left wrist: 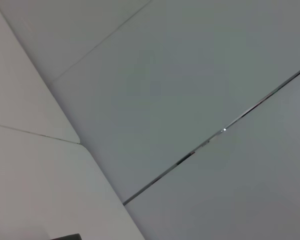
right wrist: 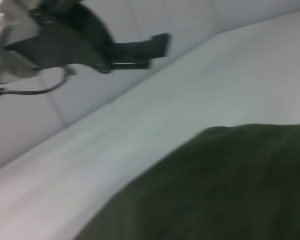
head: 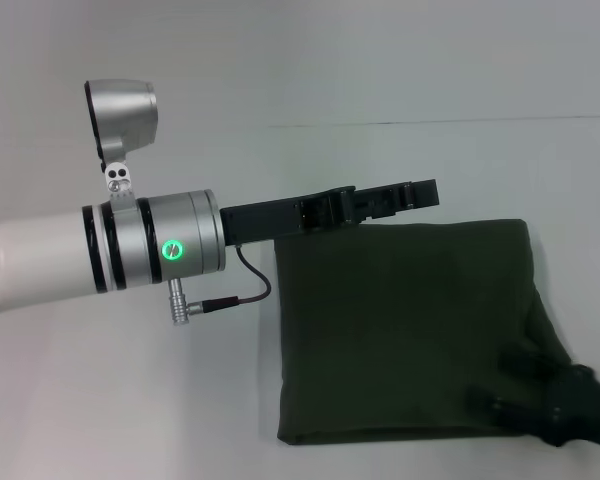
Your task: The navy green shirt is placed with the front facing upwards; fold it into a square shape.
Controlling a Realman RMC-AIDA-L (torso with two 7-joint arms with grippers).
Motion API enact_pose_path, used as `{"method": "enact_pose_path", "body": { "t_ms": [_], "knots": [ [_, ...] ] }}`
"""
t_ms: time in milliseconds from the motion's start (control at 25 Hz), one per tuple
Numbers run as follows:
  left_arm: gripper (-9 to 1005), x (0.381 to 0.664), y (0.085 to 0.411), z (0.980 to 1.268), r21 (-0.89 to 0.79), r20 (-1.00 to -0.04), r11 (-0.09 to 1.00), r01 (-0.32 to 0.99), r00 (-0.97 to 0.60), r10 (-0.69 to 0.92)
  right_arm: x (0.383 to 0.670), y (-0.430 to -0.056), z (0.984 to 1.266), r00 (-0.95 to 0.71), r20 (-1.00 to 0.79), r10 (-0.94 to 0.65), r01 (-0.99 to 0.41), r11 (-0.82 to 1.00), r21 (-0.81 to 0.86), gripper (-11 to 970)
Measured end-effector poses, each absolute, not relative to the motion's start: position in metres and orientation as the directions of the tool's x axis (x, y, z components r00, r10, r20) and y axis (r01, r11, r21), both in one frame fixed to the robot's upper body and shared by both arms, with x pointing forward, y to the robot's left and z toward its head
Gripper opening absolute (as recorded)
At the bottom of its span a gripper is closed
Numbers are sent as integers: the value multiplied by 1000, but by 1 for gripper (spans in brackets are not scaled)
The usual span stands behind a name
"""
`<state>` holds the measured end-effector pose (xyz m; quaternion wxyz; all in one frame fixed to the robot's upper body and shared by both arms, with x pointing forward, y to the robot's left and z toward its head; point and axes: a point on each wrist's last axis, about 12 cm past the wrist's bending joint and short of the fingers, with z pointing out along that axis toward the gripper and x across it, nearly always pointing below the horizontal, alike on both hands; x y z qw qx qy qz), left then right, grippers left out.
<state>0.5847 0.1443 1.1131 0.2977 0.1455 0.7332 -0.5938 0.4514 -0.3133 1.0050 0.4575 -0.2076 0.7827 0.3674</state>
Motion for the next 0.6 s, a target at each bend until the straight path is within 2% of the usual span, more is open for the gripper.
{"method": "enact_pose_path", "body": {
  "t_ms": [280,600],
  "knots": [
    [906,584,144,1113,-781,-614,252,571,-777,-140,440,-334,1007,-454,-882,125,-571,720,396,916],
    [905,585,144,1113,-780,-615,252,573,-776,-139,471,-305,1022,-413,-903,119,-672,629,390,916]
  ]
}}
